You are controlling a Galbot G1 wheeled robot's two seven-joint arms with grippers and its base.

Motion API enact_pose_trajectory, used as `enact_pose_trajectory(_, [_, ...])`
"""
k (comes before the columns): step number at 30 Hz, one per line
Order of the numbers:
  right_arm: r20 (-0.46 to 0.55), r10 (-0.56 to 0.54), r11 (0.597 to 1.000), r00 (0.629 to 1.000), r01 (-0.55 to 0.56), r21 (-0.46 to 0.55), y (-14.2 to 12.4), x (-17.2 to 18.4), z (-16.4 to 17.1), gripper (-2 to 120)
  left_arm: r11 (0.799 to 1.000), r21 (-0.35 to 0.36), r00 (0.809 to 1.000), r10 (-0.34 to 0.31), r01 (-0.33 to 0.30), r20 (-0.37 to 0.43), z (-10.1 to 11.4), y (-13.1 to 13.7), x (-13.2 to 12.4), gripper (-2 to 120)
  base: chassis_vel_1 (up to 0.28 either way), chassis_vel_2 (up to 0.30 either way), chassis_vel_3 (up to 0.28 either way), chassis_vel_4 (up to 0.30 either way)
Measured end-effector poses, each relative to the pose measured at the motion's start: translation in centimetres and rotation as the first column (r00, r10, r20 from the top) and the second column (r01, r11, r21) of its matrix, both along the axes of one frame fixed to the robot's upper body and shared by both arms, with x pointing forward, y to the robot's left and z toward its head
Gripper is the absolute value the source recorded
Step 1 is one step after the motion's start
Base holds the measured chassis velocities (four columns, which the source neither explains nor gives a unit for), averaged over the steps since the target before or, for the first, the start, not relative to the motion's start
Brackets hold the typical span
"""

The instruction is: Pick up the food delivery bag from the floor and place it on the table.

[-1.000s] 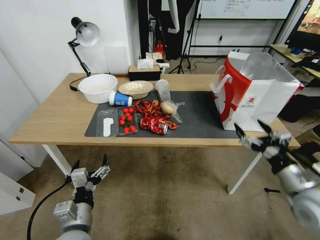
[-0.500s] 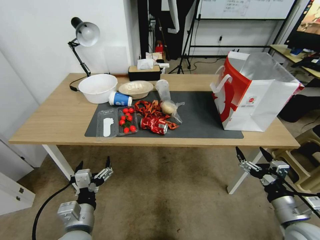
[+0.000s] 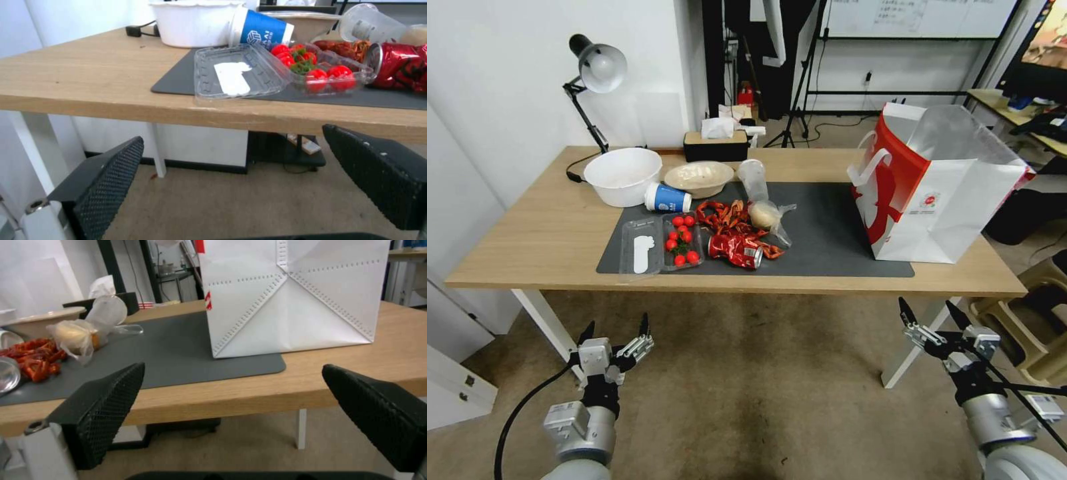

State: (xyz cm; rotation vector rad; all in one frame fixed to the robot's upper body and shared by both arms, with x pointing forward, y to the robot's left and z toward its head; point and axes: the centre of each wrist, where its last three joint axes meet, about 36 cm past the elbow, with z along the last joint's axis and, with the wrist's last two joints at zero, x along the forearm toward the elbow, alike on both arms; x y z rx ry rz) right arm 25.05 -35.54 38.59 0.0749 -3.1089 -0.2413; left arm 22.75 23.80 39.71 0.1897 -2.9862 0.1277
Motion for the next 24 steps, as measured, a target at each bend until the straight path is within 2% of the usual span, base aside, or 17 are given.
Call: enact_pose_trajectory(24, [-0.008, -0.015, 1.000, 1.000, 0.015, 0.022, -0.06, 0.03, -0.13, 100, 1.000, -0.001, 1.000, -0.009, 0.009, 0.000, -0.22, 0.05, 0.00, 100, 0.000, 0.000, 0.000, 0.000])
